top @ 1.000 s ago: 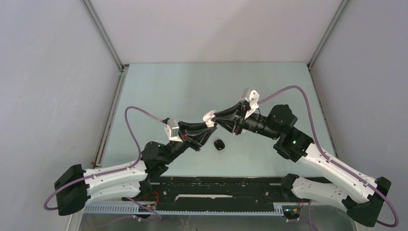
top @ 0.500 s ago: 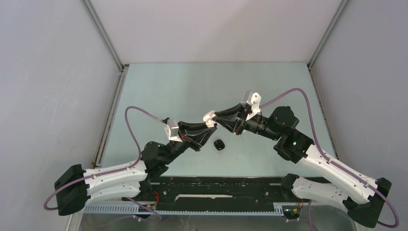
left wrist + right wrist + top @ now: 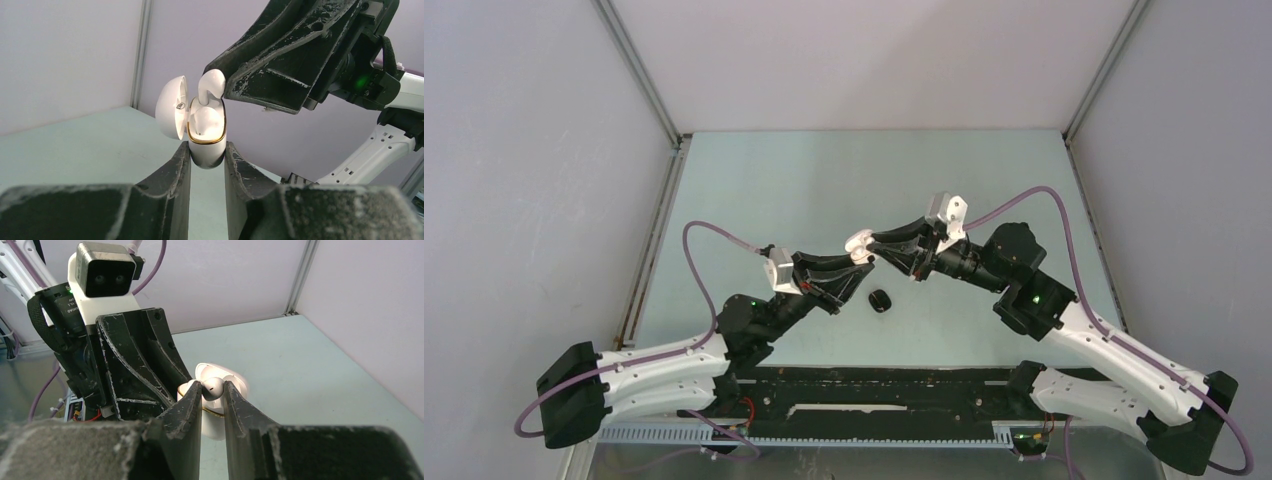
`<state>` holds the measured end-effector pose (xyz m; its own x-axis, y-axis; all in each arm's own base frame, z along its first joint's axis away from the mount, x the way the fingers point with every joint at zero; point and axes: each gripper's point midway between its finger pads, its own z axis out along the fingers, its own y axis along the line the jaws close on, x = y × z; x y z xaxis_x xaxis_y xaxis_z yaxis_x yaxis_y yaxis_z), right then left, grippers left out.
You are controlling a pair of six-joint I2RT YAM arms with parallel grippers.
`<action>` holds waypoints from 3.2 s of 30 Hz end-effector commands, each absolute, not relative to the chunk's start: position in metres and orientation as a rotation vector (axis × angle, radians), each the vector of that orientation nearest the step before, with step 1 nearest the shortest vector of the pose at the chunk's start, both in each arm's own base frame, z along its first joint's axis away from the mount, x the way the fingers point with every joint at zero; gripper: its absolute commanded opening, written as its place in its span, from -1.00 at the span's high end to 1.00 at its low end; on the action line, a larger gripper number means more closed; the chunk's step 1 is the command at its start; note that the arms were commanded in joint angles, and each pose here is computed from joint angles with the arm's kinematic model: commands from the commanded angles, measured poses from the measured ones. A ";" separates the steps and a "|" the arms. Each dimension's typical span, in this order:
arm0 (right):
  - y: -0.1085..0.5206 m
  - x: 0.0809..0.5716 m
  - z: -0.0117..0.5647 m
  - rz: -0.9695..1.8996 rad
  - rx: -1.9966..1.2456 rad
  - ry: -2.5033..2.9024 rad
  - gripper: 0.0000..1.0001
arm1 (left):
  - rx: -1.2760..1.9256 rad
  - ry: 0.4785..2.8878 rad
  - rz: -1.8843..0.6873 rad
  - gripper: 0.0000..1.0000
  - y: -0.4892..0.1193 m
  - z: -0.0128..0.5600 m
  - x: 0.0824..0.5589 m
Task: Insert the wireless bluetooth earbuds into the charging case
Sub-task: Place the earbud in the charging case, then close the charging case.
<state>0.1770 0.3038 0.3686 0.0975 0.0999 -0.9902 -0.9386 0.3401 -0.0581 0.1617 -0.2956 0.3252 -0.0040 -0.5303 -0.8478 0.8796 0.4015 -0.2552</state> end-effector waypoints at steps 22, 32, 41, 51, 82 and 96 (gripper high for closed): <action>0.294 0.170 0.360 0.922 -0.976 1.239 0.23 | 0.394 1.043 -1.165 1.00 -0.293 0.332 0.159; 0.279 0.159 0.367 0.917 -1.052 1.330 -0.51 | 0.441 1.081 -1.140 1.00 -0.298 0.315 0.159; 0.231 0.125 0.317 1.039 -1.338 1.587 -0.97 | 0.663 1.101 -1.100 1.00 -0.311 0.292 0.144; 0.209 0.131 0.303 1.005 -1.404 1.608 -0.97 | 0.899 1.106 -1.059 1.00 -0.325 0.269 0.127; 0.234 0.155 0.256 1.042 -1.459 1.751 -0.97 | 1.060 1.097 -1.070 1.00 -0.342 0.260 0.105; 0.237 0.164 0.251 1.014 -1.438 1.787 -0.96 | 1.056 1.090 -1.074 1.00 -0.342 0.261 0.104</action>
<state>0.1540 0.2326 0.2501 -0.2353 -0.5053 -0.8302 -0.9716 0.0993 0.2149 0.1062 -0.3384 0.2244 0.0728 -0.0359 -0.9967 0.9841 0.1649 0.0659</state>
